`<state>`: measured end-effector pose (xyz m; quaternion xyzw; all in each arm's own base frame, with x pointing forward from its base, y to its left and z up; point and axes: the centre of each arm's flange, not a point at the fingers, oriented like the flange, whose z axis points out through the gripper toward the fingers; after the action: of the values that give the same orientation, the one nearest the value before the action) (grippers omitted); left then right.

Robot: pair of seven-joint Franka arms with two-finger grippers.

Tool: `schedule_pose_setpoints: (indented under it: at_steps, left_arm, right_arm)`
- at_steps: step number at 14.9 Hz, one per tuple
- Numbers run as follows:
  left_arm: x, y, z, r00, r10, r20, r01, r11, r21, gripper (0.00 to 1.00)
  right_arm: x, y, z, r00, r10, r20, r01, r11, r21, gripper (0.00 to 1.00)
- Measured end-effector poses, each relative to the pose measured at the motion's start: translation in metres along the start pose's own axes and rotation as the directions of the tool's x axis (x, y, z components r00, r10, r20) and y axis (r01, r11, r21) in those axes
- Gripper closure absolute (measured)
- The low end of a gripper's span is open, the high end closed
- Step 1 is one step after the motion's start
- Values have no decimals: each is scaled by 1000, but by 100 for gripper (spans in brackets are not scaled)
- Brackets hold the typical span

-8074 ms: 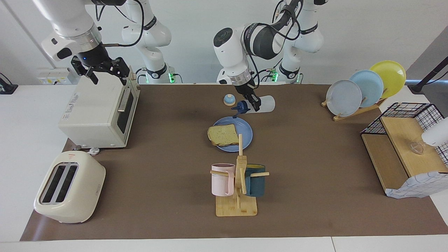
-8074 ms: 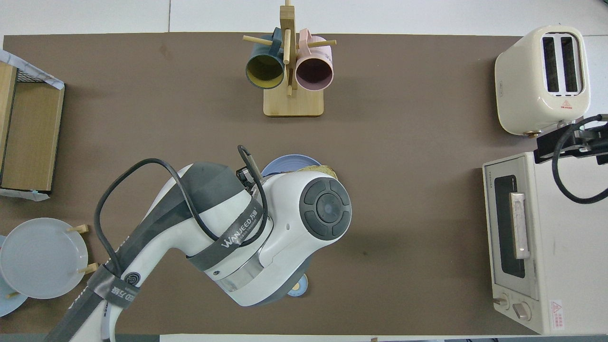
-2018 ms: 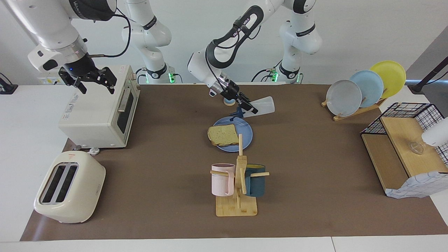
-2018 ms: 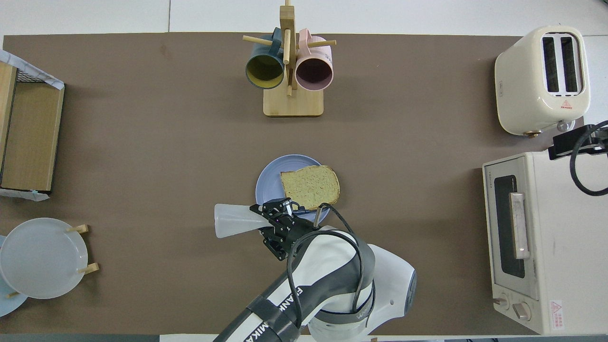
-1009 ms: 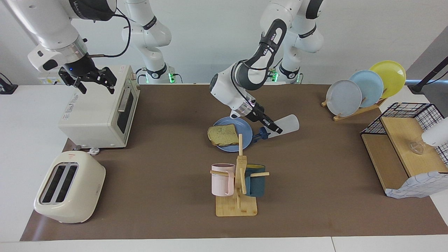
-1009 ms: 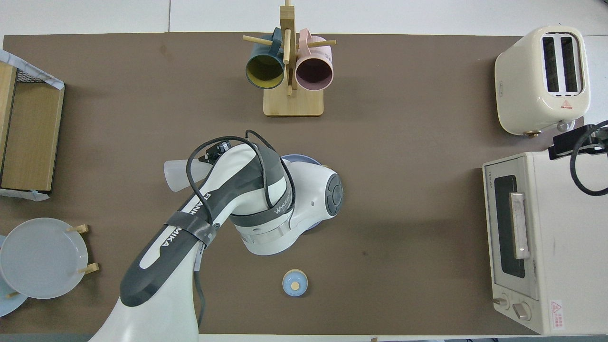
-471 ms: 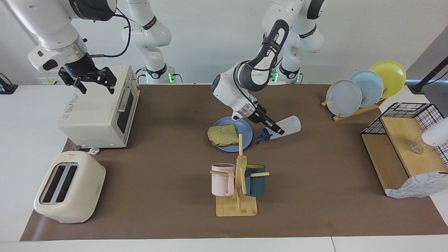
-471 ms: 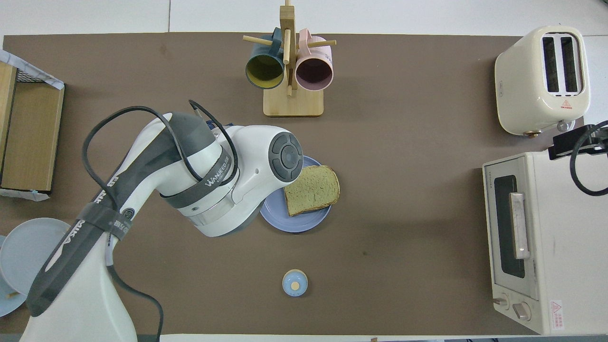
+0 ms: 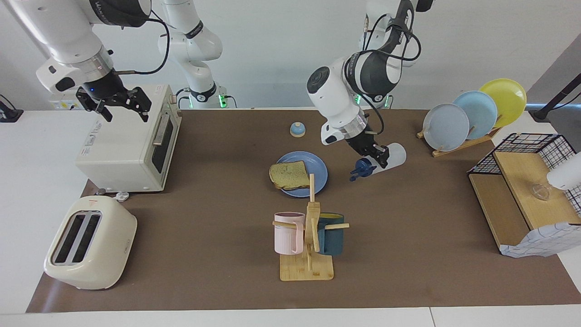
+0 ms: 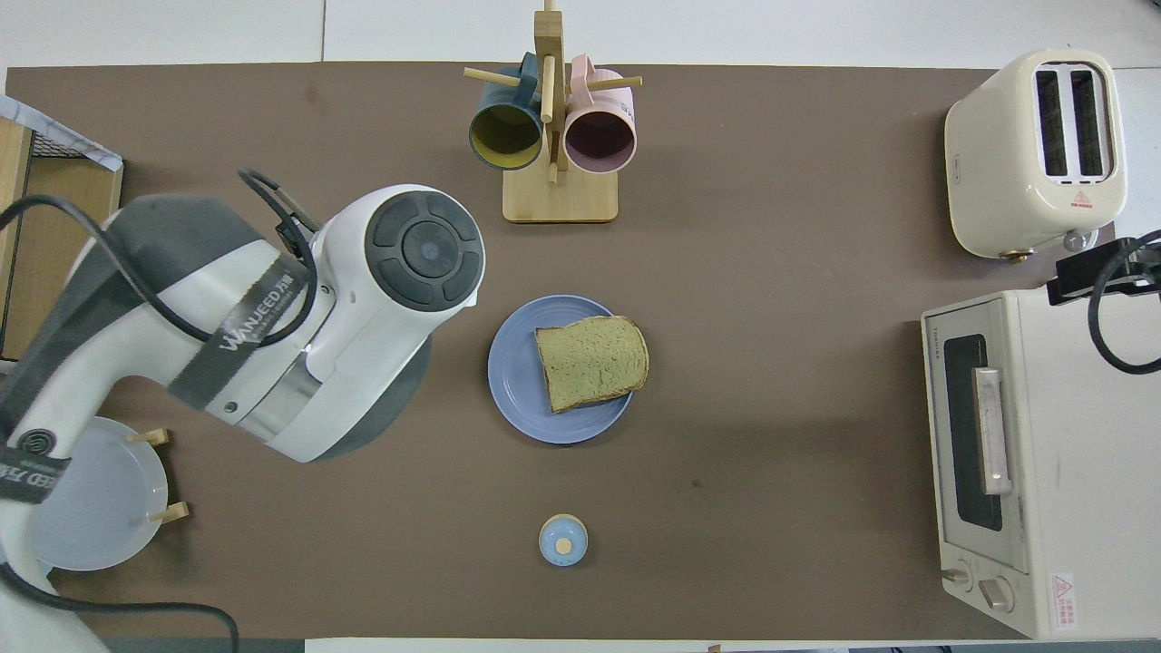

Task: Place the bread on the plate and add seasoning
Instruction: 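Carry the bottle away from the plate with the left gripper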

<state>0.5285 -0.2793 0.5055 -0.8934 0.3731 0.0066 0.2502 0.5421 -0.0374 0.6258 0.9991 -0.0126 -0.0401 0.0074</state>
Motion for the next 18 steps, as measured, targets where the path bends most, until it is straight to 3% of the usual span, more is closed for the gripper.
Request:
schedule_pose_setpoints:
  at_steps: [8,18]
  left_arm:
    - [-58,-67,-41,960,-265,-97,233,938,-257,65]
    - [-53,-78,-45,842,-517,-154,432,817,-381,65]
  right_arm:
    - [0,0,0,1000,0,0,0,1000,0,0]
    - [0,0,0,1000,0,0,0,1000,0,0]
